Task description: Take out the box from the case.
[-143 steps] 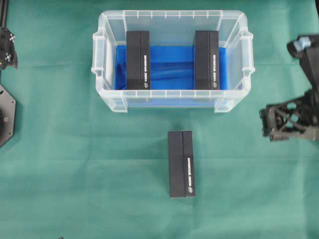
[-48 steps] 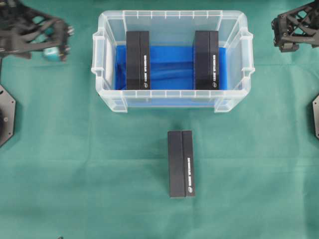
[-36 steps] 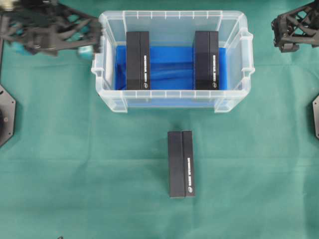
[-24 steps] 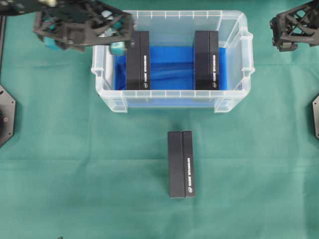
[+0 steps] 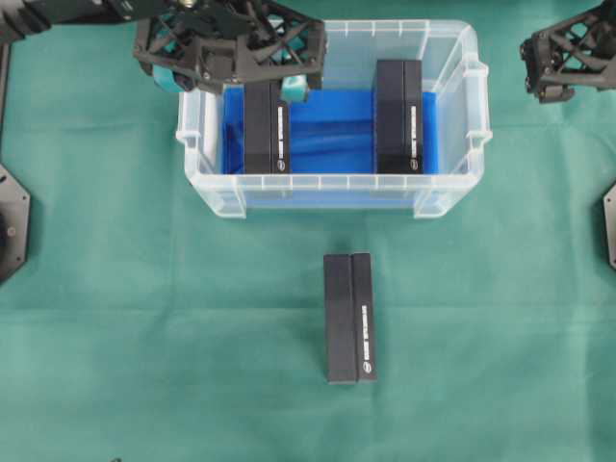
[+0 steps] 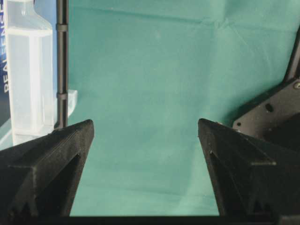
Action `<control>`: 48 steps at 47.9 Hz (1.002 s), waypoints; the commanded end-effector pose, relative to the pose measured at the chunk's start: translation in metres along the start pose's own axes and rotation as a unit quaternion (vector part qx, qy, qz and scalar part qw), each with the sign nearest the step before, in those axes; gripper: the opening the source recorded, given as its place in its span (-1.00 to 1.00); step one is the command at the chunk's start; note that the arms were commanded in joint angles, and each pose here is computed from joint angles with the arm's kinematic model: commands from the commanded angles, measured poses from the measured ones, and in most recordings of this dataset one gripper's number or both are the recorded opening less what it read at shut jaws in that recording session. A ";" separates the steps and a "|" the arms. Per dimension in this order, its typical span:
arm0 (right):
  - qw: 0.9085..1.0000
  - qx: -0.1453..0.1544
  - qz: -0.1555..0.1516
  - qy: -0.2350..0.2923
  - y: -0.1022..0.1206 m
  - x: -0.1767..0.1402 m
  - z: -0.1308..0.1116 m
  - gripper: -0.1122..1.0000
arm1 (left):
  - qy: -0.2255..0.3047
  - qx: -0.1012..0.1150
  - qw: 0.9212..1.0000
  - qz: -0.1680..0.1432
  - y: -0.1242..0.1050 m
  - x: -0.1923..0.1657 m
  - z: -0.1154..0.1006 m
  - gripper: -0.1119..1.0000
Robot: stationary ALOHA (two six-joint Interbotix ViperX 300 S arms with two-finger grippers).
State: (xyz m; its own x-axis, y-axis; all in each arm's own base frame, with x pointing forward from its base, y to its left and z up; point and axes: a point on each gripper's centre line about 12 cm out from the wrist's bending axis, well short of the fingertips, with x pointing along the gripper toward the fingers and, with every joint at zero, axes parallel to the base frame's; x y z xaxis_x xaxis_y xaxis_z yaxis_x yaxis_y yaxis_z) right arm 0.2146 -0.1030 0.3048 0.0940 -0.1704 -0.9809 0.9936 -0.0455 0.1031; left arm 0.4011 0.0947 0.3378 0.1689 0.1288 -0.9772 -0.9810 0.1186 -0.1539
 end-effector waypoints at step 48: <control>1.000 0.002 0.021 -0.008 0.003 -0.005 0.002 0.74 | -0.005 -0.003 1.000 -0.009 -0.002 -0.006 0.002 0.91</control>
State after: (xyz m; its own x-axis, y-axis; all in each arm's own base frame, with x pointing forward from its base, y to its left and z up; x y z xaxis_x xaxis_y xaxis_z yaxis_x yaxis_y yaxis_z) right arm 0.2168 -0.1038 0.3051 0.1166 -0.1791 -0.9769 0.9912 -0.0414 0.1259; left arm 0.4037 0.0952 0.3325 0.1541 0.1258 -0.9800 -0.9835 0.1148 -0.1400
